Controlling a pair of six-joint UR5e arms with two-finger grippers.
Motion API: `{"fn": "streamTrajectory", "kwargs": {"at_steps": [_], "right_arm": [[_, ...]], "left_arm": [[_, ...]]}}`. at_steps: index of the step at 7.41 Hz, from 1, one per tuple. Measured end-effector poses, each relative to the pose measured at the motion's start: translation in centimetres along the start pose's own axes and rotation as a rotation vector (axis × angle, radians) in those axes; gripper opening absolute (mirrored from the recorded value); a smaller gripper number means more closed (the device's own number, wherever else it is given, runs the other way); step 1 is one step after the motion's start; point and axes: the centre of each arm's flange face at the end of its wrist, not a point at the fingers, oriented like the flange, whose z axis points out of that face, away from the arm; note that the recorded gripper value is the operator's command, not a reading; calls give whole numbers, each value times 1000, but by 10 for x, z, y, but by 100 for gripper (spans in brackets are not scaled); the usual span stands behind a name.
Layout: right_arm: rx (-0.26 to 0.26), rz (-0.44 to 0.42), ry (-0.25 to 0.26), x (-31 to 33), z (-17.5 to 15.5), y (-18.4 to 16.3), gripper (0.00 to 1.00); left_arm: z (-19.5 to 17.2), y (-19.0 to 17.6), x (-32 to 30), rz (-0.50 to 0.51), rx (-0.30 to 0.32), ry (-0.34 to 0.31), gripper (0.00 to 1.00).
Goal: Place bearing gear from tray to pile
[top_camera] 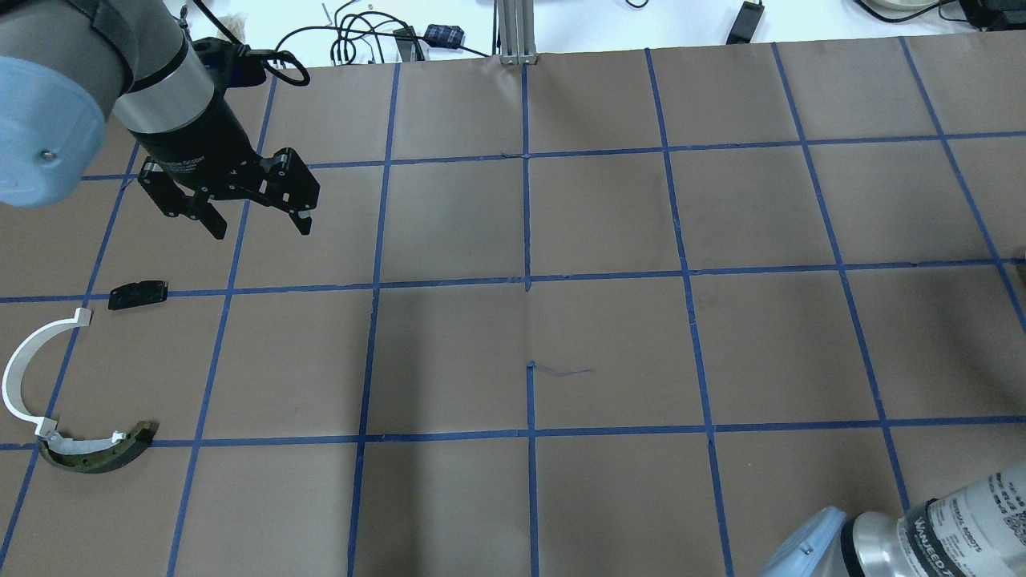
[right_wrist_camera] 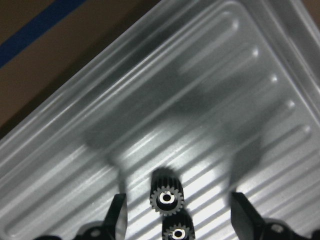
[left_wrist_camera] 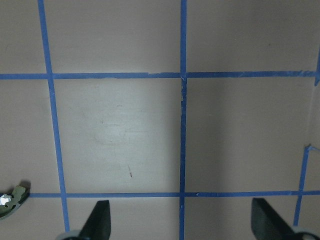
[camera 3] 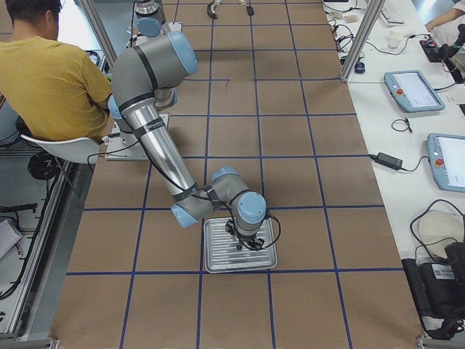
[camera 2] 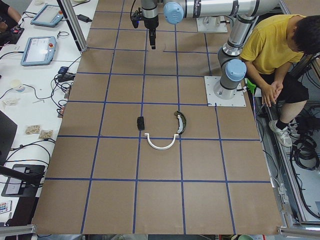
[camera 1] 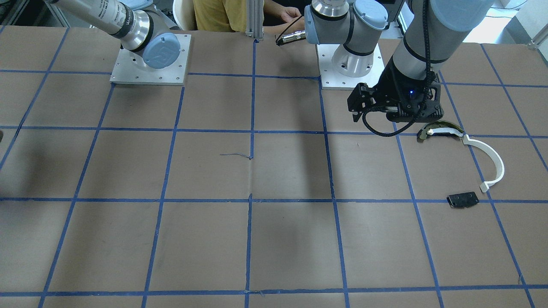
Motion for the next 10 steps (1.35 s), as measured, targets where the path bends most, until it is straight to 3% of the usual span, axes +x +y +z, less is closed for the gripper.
{"fn": "streamTrajectory", "kwargs": {"at_steps": [1, 2, 5, 7, 8, 10], "right_arm": [[-3, 3, 0, 0, -1, -1, 18], [-6, 17, -1, 0, -2, -1, 2], [-33, 50, 7, 0, -14, -4, 0], [-26, 93, 30, -2, -52, -25, 0], [-5, 164, 30, -7, -78, -57, 0], [13, 356, 38, -35, -133, -181, 0]], "left_arm": [[0, 0, 0, 0, -1, -1, 100], [0, 0, 0, 0, -2, -1, 100], [2, 0, -1, 0, -6, -6, 100], [4, 1, -1, 0, -10, -10, 100], [5, 2, -1, 0, -11, -11, 100], [5, 2, -1, 1, -12, -10, 100]]}}
